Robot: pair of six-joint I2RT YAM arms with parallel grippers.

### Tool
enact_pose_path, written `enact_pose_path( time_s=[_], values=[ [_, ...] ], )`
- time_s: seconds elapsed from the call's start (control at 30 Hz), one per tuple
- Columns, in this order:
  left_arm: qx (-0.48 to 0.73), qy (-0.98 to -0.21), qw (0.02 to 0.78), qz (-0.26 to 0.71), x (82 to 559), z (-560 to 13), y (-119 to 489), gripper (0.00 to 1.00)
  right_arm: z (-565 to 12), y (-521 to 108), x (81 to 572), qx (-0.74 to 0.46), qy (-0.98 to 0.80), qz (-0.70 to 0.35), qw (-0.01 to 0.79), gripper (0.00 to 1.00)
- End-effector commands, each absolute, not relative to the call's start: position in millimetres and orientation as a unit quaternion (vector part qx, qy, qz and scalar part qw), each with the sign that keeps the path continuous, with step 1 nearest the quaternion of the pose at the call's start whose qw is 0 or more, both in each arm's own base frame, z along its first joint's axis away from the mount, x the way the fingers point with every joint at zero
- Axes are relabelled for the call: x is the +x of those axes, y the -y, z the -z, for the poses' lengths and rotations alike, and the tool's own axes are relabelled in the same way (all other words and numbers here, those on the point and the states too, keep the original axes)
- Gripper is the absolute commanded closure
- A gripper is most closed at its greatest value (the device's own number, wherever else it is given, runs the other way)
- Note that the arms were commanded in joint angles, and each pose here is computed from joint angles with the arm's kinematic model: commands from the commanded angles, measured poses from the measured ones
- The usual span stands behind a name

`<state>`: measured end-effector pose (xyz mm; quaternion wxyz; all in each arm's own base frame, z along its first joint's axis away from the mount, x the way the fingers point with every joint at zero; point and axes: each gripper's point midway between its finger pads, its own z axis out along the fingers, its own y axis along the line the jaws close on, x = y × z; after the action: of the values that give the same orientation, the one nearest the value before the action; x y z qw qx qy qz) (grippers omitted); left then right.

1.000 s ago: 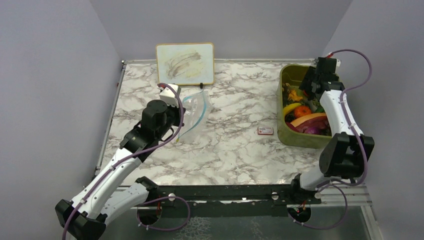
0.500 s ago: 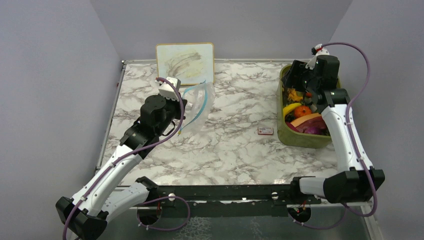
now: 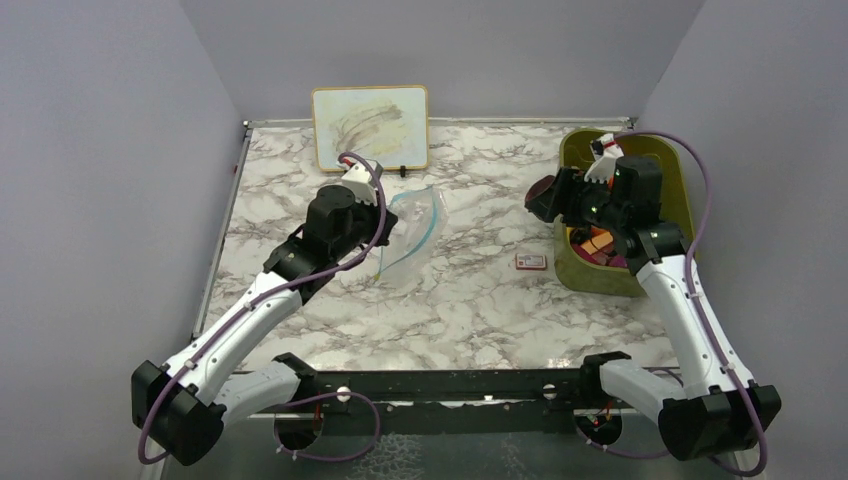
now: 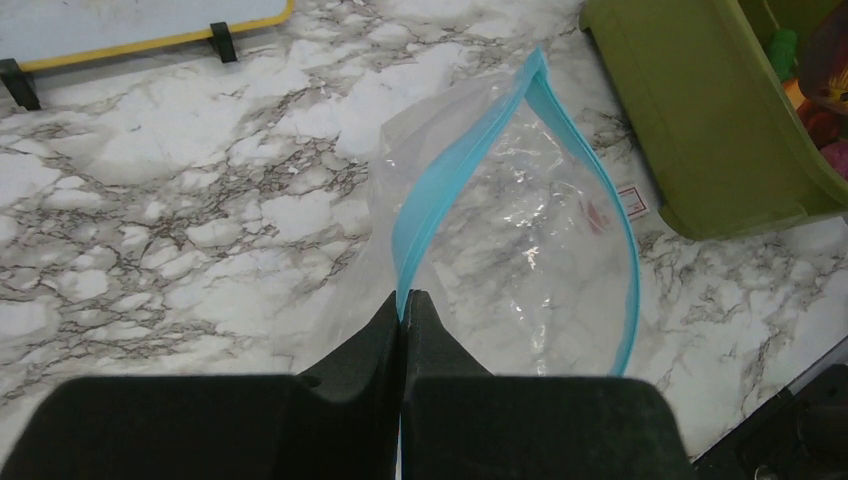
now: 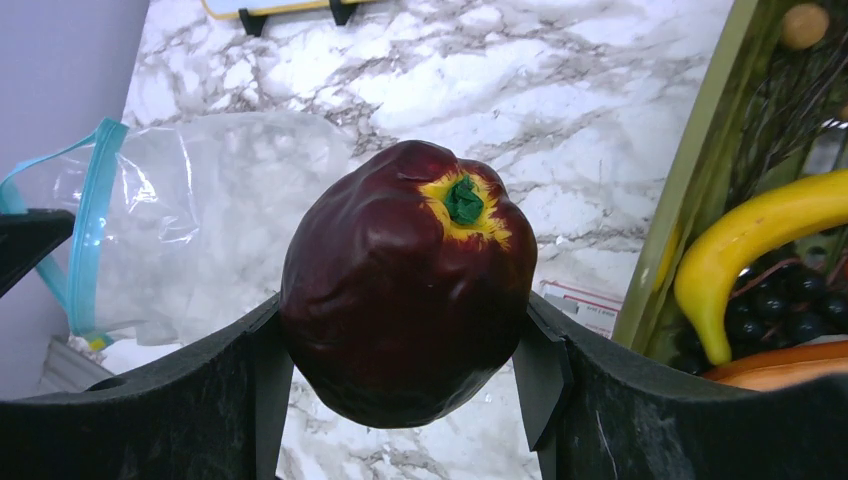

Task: Place the food in the zip-top bag and seal the zipper
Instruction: Pick up the fake fruit from the bin, then place the fake fruit in the zipper food storage bag.

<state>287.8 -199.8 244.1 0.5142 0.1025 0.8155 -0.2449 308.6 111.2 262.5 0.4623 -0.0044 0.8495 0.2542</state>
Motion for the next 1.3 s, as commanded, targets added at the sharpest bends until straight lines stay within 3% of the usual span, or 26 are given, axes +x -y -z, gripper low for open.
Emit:
enact_pose_path(
  time_s=[0.0, 0.33, 0.77, 1.27],
  values=[
    [0.098, -0.824, 0.492, 0.264, 286, -234, 208, 1.0, -276, -140, 298, -0.034, -0.83, -0.311, 0.461, 0.43],
    [0.084, -0.832, 0.462, 0.295, 278, -210, 217, 1.0, -303, -193, 274, -0.077, -0.8, -0.388, 0.451, 0.44],
    [0.078, -0.83, 0.531, 0.148, 297, -244, 163, 1.0, -322, -284, 257, -0.113, -0.768, -0.487, 0.4, 0.44],
    [0.092, -0.819, 0.544, 0.158, 290, -231, 162, 1.0, -339, -356, 251, -0.116, -0.743, -0.548, 0.367, 0.44]
  ],
)
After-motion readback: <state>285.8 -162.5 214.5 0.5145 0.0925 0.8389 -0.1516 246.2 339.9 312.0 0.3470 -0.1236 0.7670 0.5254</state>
